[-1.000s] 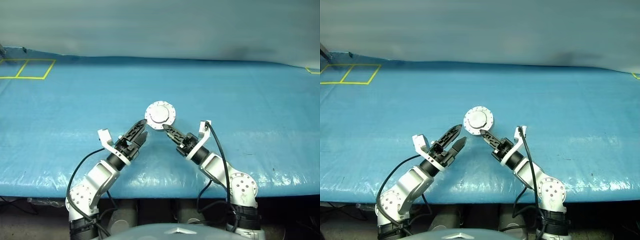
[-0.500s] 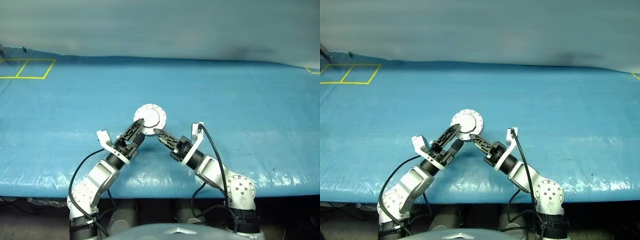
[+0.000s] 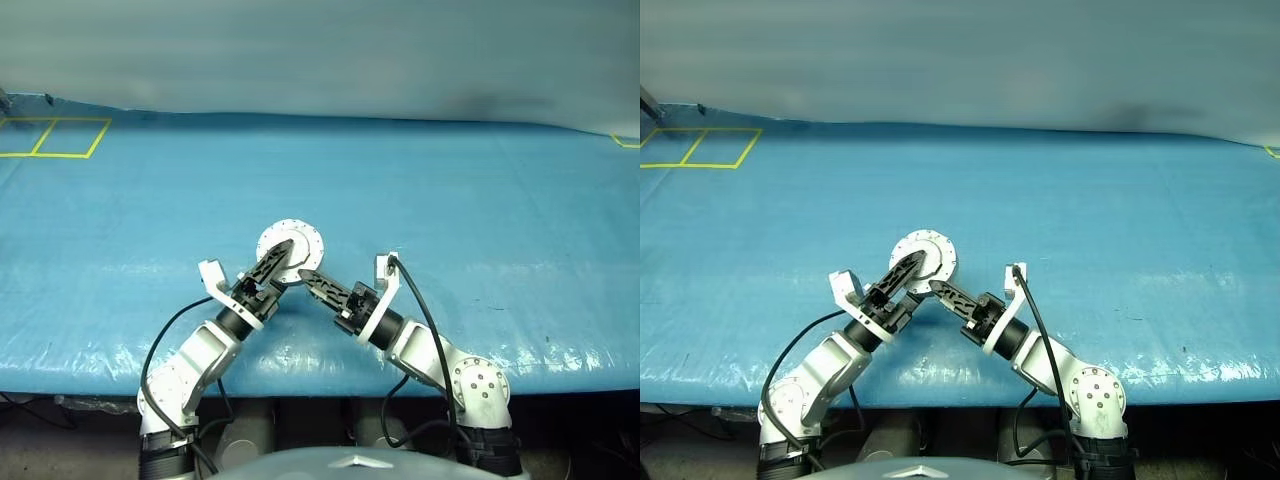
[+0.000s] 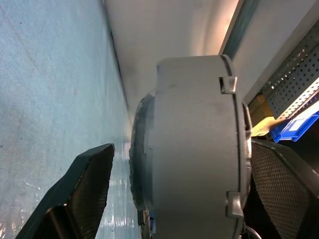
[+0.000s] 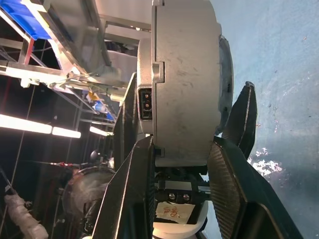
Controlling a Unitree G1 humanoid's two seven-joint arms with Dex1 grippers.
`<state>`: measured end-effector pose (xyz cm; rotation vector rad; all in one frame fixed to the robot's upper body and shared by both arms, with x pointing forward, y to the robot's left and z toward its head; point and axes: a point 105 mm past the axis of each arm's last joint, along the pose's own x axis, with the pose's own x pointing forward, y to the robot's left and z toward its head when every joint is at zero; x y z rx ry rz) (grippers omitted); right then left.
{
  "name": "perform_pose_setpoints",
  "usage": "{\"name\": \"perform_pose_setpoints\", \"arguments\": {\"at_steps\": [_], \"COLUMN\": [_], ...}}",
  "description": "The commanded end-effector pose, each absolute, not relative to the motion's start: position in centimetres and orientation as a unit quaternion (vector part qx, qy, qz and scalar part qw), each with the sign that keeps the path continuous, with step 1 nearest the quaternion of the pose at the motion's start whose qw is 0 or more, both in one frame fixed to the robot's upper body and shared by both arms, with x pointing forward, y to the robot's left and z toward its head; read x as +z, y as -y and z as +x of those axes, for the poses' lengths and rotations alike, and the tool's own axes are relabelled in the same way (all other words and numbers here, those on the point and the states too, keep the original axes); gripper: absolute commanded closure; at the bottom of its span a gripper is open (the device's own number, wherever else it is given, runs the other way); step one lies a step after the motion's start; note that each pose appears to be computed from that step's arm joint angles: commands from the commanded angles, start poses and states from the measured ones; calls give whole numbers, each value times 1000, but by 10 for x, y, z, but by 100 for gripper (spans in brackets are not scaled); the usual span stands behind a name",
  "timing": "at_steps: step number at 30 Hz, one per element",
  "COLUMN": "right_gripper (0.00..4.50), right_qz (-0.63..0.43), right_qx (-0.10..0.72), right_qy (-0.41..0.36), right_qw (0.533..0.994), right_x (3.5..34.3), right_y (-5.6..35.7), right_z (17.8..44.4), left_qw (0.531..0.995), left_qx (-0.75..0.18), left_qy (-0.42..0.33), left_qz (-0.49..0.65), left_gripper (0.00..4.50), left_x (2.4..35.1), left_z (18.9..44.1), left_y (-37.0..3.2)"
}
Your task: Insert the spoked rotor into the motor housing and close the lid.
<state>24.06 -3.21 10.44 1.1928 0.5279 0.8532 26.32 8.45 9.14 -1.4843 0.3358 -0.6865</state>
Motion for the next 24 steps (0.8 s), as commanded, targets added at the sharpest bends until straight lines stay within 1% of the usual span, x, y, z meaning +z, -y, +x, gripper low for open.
{"name": "perform_pose_setpoints", "arguments": {"at_steps": [1,2,3,5,8,10,12,17,18,21,24], "right_gripper": [335,335,335,335,335,261,200,34,0,0,0], "right_qz": [540,532,524,512,515,513,508,464,441,370,320], "right_qx": [430,432,434,436,438,434,430,408,398,376,356], "right_qy": [-190,-188,-184,-181,-169,-163,-158,-153,-151,-147,-136], "right_qw": [698,703,709,718,717,722,729,771,790,836,867], "right_x": [135,135,135,134,136,135,133,121,116,104,95], "right_y": [28,28,28,29,31,34,38,47,50,56,57], "right_z": [235,234,234,234,233,234,233,235,236,240,244], "left_qw": [664,664,664,664,668,673,679,695,702,716,728], "left_qx": [-316,-316,-316,-315,-309,-304,-298,-279,-269,-246,-229], "left_qy": [-145,-144,-144,-141,-135,-131,-126,-111,-104,-91,-88], "left_qz": [-662,-663,-663,-664,-664,-661,-659,-653,-651,-647,-640], "left_gripper": [163,194,208,207,207,207,207,207,207,207,207], "left_x": [97,97,97,97,98,99,99,101,102,103,103], "left_z": [260,260,260,260,263,266,269,282,288,303,313], "left_y": [-83,-83,-83,-84,-86,-88,-91,-102,-108,-119,-124]}}
